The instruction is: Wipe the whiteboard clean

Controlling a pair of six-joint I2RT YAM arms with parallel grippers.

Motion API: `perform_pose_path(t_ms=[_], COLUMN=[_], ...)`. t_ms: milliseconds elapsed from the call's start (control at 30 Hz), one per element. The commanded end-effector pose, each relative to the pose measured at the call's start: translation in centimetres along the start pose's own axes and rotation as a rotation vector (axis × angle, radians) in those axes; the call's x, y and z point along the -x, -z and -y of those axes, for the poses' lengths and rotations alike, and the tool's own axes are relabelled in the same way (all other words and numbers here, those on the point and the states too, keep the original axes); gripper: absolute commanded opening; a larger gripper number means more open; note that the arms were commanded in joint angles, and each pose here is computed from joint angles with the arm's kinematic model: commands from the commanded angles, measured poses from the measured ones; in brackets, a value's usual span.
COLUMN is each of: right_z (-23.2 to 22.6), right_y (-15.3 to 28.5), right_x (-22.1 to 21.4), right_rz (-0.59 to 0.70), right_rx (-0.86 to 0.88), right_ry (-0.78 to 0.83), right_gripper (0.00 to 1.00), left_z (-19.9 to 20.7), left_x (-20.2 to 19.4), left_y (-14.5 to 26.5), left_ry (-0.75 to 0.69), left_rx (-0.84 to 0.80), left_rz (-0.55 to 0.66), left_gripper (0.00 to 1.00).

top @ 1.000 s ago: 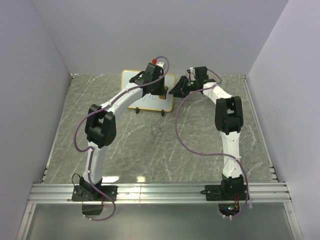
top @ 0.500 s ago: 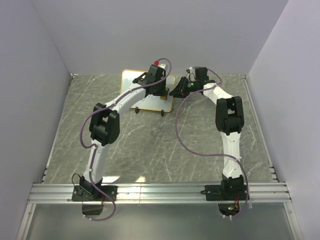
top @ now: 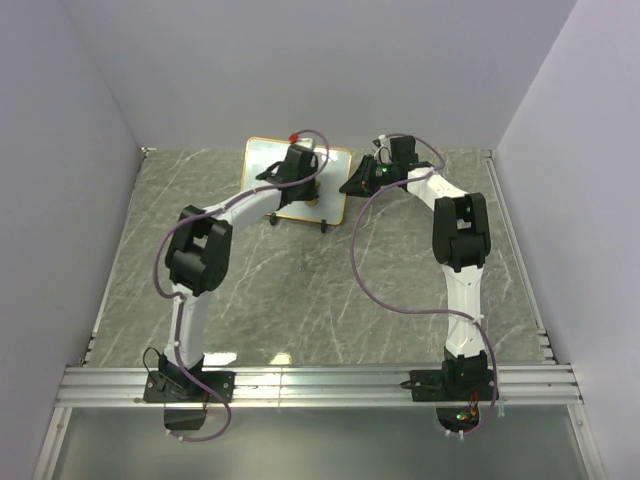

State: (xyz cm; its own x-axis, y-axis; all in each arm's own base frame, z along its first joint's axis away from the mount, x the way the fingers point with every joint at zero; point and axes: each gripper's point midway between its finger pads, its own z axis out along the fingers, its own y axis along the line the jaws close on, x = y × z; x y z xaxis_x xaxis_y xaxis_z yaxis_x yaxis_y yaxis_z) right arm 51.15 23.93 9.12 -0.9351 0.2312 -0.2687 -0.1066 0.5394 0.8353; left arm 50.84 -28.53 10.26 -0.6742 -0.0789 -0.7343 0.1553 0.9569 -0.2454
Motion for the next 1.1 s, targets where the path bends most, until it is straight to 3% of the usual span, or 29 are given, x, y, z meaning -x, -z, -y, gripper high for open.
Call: perform_pose_path(t_ms=[0,167,267,433,700,867,1067], right_z=[0.9,0.6,0.6,0.7,0.5,0.7,0.5], right_y=[1.8,1.9,1.9,1.9,2.0,2.0,1.9], right_x=[-0.9,-0.7,-0.7,-0.8,-0.9,-1.1,-1.4], right_rz=[-0.014,-0.01,-0.009,-0.011,-0.012,-0.017,-0.022], right_rx=[-0.073,-0.069,-0.067,-0.067,-0.068,-0.066,-0.06], right_ry=[-0.08,-0.074,-0.078,-0.08,-0.083,-0.09,-0.095], right_gripper=[0.0,0.0,0.0,0.0,0.0,0.0,0.0], left_z=[-10.0,-16.3,-16.2,-12.1,-1.3,2.1,3.1], left_x=[1.8,-1.0,-1.9,-1.2,-2.0,-3.2,-0.4], left_y=[1.3,2.7,2.6,1.8,0.4,0.4,1.6], left_ry=[0.101,0.205,0.202,0.14,0.047,0.034,0.018], left_rx=[0.26,0.354,0.326,0.228,-0.083,-0.215,-0.201], left_rz=[0.108,0.102,0.096,0.104,0.035,0.001,0.054], left_gripper=[0.0,0.0,0.0,0.0,0.0,0.0,0.0])
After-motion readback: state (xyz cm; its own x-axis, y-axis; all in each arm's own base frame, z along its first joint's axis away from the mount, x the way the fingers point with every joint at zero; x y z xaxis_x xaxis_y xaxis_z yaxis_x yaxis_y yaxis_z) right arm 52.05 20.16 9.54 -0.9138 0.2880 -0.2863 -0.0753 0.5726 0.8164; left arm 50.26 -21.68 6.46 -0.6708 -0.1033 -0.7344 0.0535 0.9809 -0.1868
